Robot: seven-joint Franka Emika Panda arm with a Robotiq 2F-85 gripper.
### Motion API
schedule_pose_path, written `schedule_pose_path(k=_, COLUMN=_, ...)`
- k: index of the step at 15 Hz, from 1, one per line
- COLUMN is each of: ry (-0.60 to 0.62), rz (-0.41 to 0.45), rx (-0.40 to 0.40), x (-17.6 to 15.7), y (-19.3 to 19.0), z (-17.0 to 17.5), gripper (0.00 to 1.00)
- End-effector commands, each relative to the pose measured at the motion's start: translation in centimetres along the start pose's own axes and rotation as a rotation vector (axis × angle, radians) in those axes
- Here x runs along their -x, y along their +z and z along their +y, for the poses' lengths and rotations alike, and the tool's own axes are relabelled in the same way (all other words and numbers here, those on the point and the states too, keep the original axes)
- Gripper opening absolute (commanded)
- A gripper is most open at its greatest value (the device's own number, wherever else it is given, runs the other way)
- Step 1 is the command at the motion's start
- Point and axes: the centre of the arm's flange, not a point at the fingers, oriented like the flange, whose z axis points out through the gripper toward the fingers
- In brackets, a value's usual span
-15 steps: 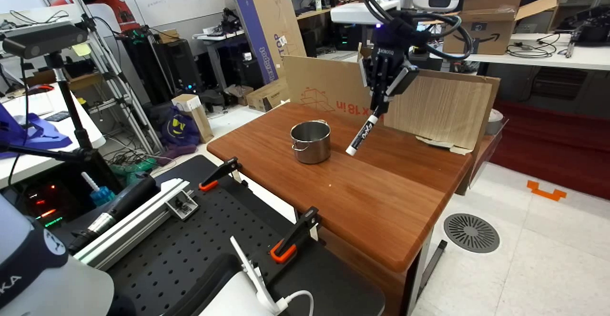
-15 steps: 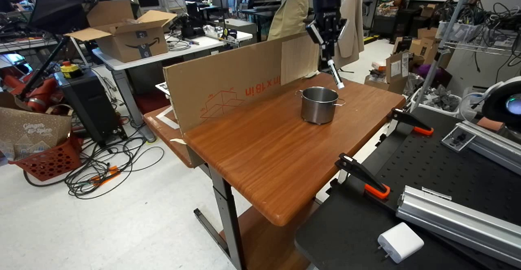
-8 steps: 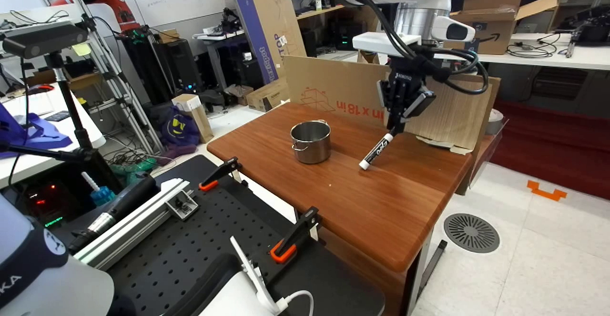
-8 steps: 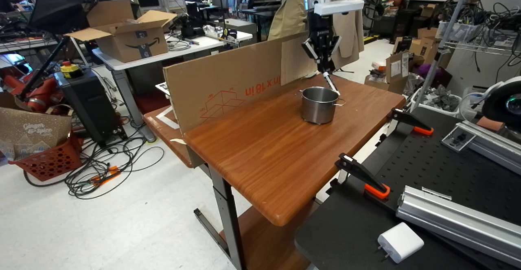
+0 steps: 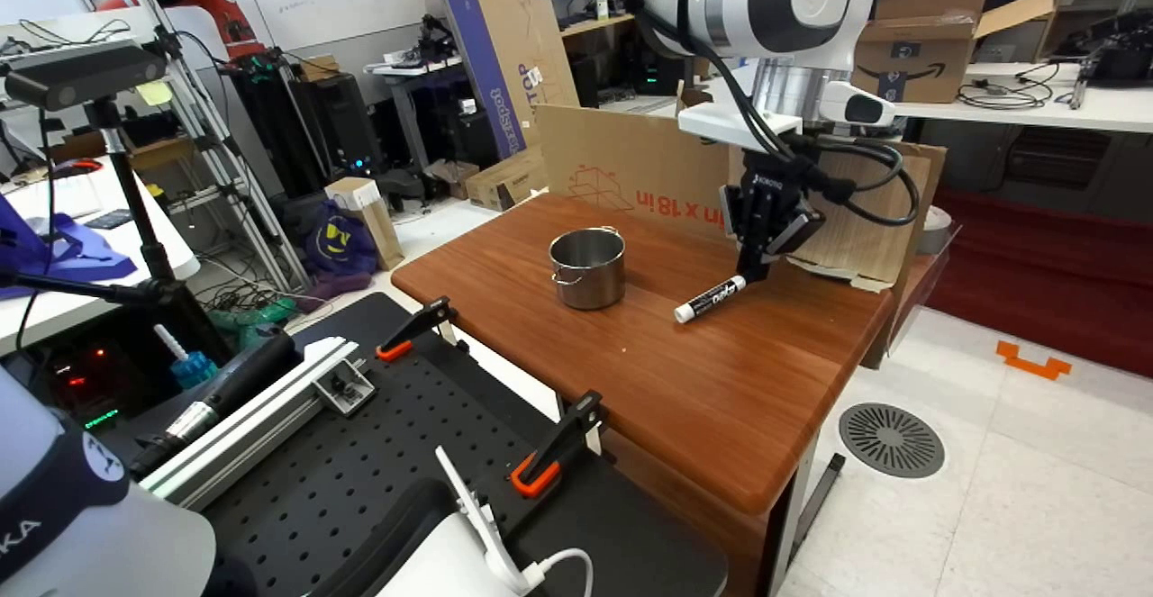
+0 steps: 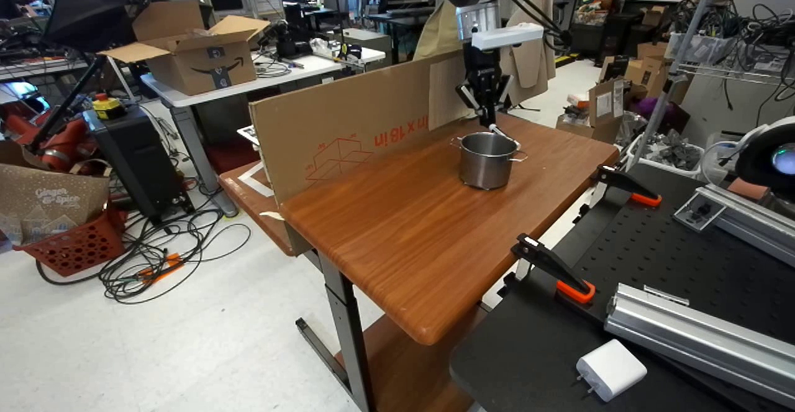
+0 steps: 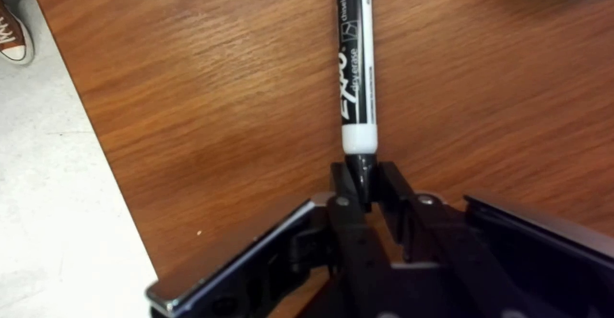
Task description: Take the marker out of the pot and put it on the table
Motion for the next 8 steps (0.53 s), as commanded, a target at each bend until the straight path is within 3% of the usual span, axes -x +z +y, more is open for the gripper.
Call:
schedule_pose_path(k=1, ry=-0.001, rz=-0.012, rx=-0.003, x=-1.06, y=0.70, z=-0.45, gripper=0.05)
schedule_pose_path(k=6, ry=-0.004, rz=-0.023, rx=0.002, x=-1.17, y=1.51, z=-1.03, gripper=0.05)
schedule_pose_path(k=7, ry=-0.005, rz=-0.024, rx=0.001, x=-1.10, y=1.44, z=-1.10, gripper=0.44)
schedule_pose_path(k=8, ry=-0.008, rz=-0.023, rx=-0.002, x=-1.04, y=1.40, z=-1.19, gripper=0.46)
